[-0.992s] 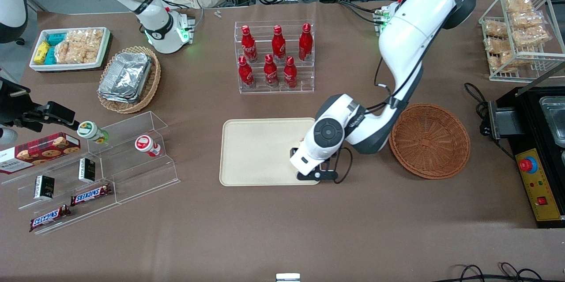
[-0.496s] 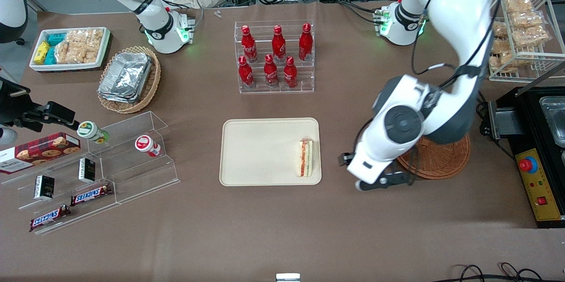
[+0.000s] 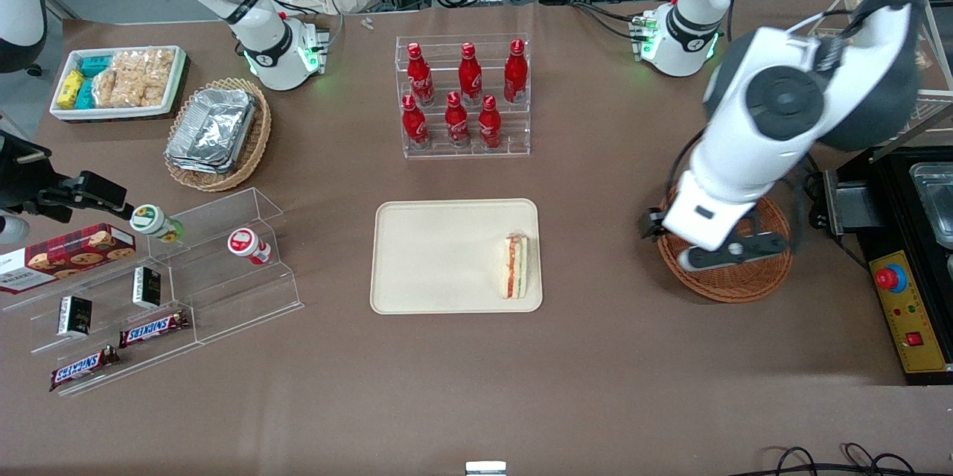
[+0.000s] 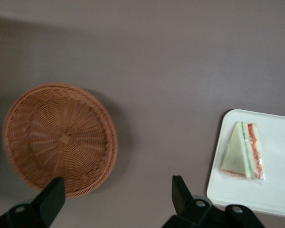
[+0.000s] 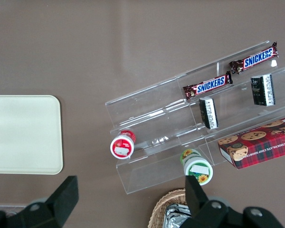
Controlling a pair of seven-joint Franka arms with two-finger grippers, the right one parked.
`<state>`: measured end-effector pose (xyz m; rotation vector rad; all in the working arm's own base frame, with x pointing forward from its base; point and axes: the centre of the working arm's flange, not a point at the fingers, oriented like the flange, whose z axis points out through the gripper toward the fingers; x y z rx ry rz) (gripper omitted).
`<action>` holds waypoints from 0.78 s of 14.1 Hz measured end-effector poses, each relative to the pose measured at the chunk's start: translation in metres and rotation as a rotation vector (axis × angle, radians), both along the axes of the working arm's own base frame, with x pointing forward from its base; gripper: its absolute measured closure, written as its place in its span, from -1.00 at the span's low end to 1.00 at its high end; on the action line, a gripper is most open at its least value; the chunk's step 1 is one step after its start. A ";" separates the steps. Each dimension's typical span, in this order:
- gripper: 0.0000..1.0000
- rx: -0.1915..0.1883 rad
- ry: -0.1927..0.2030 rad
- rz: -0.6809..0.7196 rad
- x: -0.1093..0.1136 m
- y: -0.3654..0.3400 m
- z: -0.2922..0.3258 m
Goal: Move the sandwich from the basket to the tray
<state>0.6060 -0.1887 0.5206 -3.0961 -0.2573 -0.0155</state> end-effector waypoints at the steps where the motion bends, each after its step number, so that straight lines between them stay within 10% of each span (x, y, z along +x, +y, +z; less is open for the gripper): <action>1: -1.00 -0.025 0.019 -0.001 0.000 0.028 0.009; 11: -1.00 0.002 0.041 -0.151 -0.008 0.188 0.051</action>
